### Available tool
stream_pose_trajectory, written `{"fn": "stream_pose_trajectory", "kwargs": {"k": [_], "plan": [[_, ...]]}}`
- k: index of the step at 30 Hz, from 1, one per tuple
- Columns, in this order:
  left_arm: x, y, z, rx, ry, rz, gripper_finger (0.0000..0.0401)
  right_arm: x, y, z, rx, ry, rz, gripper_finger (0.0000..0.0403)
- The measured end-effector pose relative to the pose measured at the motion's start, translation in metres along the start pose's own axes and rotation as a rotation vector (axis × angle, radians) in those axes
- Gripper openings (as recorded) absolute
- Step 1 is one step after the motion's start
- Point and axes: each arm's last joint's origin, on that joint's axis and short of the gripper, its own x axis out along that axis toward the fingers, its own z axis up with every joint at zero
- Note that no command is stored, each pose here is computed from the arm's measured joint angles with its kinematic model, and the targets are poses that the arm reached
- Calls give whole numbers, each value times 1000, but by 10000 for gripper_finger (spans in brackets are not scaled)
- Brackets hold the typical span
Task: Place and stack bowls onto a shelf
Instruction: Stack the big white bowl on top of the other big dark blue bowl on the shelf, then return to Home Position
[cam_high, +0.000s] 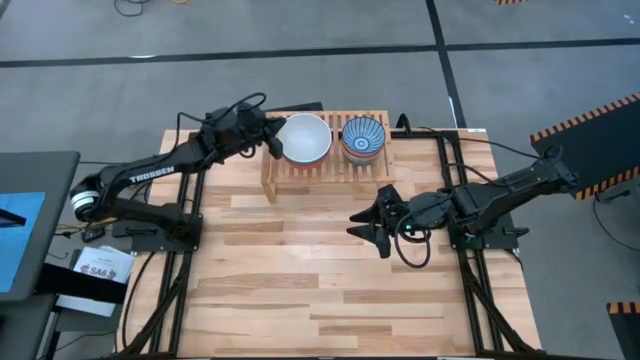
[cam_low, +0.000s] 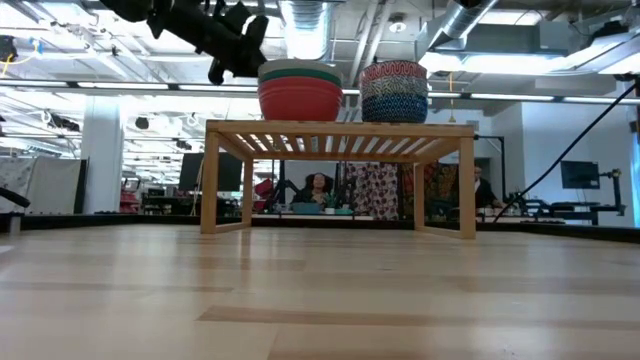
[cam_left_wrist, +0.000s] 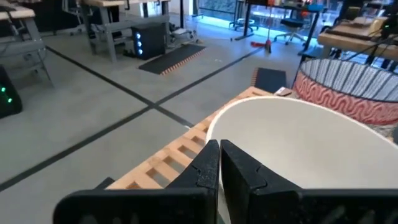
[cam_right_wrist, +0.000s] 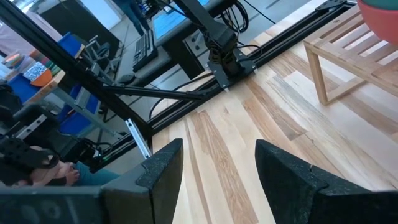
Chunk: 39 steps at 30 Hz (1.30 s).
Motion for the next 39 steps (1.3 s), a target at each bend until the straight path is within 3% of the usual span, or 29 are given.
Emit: {"fn": "stream_pose_trajectory", "kwargs": {"k": [26, 32, 39], "plan": [[2, -5, 1, -19, -33, 6, 0, 0, 0, 0, -4, 4, -4, 226], [-17, -25, 13, 6, -98, -41, 0, 0, 0, -1, -3, 4, -4, 226], [-38, -66, 15, 6, -118, -182, 0, 0, 0, 0, -4, 4, -3, 226]]}}
